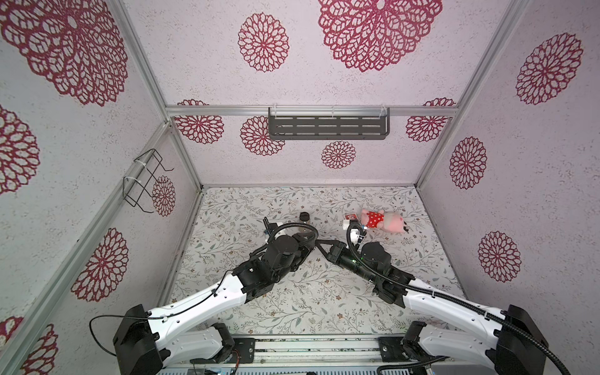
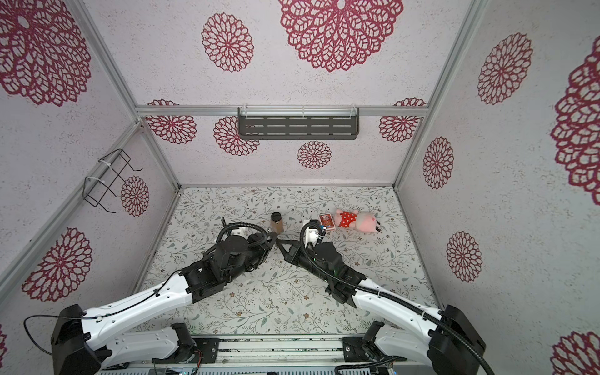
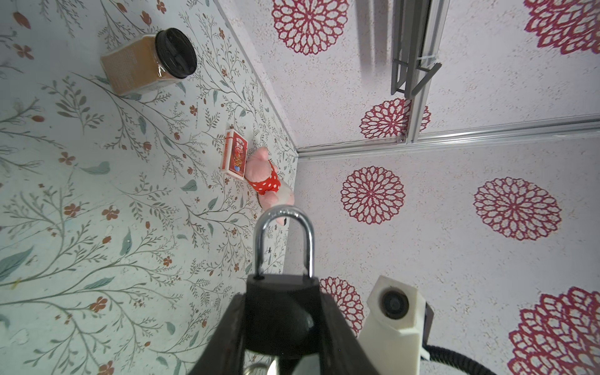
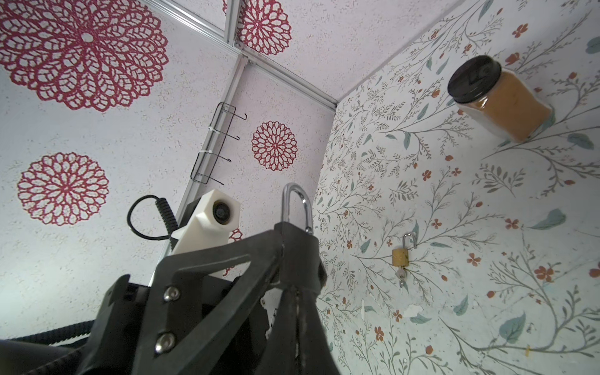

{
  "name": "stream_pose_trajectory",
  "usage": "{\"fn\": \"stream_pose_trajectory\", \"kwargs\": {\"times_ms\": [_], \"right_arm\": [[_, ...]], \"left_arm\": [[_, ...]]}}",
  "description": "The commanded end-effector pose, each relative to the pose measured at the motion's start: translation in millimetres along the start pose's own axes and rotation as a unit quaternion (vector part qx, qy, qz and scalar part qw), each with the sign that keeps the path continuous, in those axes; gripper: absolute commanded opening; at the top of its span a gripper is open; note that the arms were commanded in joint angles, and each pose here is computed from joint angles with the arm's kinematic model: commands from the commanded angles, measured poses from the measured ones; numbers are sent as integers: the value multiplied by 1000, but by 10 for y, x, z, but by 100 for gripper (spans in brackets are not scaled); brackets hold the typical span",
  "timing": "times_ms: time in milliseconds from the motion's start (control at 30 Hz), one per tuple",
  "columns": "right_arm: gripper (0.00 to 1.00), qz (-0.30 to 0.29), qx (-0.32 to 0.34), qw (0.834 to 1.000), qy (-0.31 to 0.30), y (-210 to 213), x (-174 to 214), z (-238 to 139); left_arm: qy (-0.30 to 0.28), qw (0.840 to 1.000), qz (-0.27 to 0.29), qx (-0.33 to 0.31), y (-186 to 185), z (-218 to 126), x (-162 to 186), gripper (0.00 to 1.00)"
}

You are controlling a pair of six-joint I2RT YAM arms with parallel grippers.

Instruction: Unlock with the key

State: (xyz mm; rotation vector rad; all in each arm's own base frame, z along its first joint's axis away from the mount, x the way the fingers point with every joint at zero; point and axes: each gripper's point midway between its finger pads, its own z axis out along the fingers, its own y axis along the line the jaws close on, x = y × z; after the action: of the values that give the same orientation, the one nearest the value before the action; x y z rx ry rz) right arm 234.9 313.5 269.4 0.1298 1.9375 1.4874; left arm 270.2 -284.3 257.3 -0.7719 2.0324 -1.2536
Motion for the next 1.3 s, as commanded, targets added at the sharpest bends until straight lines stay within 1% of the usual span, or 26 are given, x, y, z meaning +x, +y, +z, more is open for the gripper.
{"fn": "stream_pose_trajectory", "kwargs": {"times_ms": [0,67,100,200,267,400,567,667,733,867,933,1033,1133,1200,1267], "right_arm": [[10,-44,-36,998,19,337,9,-48],[22,-55,-27,998,20,331,-12,-62],[26,-62,-26,998,20,344,-22,-77],[33,-84,-9,996,19,349,-62,-122],[38,-98,-1,995,26,354,-67,-136],[42,-130,31,989,58,335,-73,-104],[47,-177,76,977,91,274,-99,-99],[50,-187,94,972,111,192,-98,-82],[51,-196,103,967,129,151,-81,-74],[53,-227,134,951,162,89,-95,-108],[55,-237,139,944,181,77,-72,-94],[55,-250,148,934,207,33,-26,-54],[56,-270,164,922,225,-25,-21,-22],[57,-277,163,919,228,-8,-34,-1],[59,-280,159,920,223,37,-67,19]], "left_arm": [[-8,999,35,-17,-34,-125,-55,0],[-24,997,47,-56,162,-167,-122,0],[-30,996,56,-63,217,-183,-150,0],[-47,992,85,-82,341,-268,-255,0],[-58,988,113,-91,394,-338,-337,0],[-72,974,194,-96,447,-476,-460,0],[-65,944,312,-83,470,-610,-489,0],[-45,928,367,-52,486,-635,-398,0],[-28,913,406,-27,488,-646,-314,0],[-19,894,447,24,466,-676,-202,0],[-14,883,466,47,444,-681,-145,0],[-12,867,494,57,440,-656,-106,0],[-13,855,514,68,408,-633,-77,0],[-17,850,522,73,398,-620,-71,0],[-18,845,529,75,412,-615,-64,0]]}}
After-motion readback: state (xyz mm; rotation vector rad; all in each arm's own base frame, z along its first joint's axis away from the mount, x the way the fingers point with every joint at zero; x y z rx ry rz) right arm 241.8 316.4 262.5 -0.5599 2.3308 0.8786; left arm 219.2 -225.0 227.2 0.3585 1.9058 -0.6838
